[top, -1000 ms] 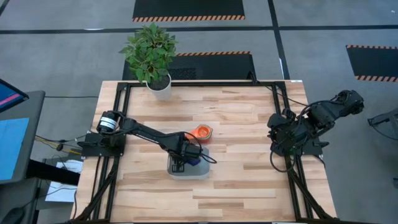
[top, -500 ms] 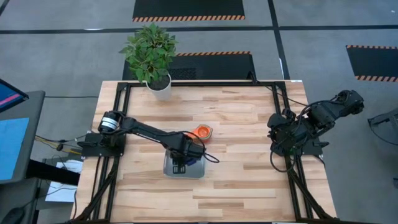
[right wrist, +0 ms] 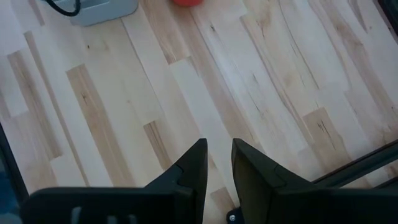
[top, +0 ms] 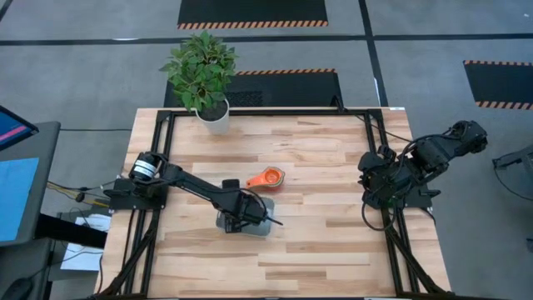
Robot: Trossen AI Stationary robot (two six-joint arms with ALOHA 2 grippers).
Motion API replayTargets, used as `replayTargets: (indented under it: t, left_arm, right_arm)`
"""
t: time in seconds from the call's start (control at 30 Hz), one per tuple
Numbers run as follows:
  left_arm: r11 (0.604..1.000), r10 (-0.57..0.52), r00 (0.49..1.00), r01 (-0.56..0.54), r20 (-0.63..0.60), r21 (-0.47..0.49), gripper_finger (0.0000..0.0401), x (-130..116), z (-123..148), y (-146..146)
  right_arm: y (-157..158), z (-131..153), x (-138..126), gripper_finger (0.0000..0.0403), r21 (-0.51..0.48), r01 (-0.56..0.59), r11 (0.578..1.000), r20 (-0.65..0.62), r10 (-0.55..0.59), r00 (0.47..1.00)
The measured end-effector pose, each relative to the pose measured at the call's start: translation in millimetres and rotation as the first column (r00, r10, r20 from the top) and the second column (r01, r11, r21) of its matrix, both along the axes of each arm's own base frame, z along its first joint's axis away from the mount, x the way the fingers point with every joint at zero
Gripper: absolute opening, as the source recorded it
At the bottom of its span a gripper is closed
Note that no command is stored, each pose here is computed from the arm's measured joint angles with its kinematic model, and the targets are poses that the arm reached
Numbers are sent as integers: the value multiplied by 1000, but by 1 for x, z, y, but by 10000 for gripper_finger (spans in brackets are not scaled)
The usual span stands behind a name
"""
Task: Nest measuring cups in basket
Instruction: Remove the dark blue measuring cup from the gray bin
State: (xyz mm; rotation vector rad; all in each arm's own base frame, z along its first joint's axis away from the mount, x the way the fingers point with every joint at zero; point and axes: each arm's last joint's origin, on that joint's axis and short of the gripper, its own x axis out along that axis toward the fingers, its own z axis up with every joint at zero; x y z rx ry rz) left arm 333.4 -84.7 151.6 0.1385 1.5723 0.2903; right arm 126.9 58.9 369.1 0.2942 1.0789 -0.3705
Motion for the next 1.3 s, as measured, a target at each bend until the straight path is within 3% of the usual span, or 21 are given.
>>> replayTargets:
  t: [0.1,0.47,0.67,0.93,1.3]
  left_arm:
    - [1000,8,999,-9,40,29,225,0,-5,2]
    - [999,8,999,-6,54,-36,214,-13,-26,1]
    - [994,-6,999,11,41,-110,150,-12,-26,2]
    - [989,-28,999,34,44,-141,16,-10,-26,1]
    - [989,-2,999,10,54,-147,10,-10,-26,1]
  right_arm:
    - [0,0,0,98,3,0,1000,5,0,1000]
    - [1,1,2,98,15,0,1000,24,-1,1000]
    - [1,1,2,98,15,0,1000,24,-1,1000]
    - [1,1,2,98,15,0,1000,22,0,1000]
    - [1,1,2,98,15,0,1000,22,0,1000]
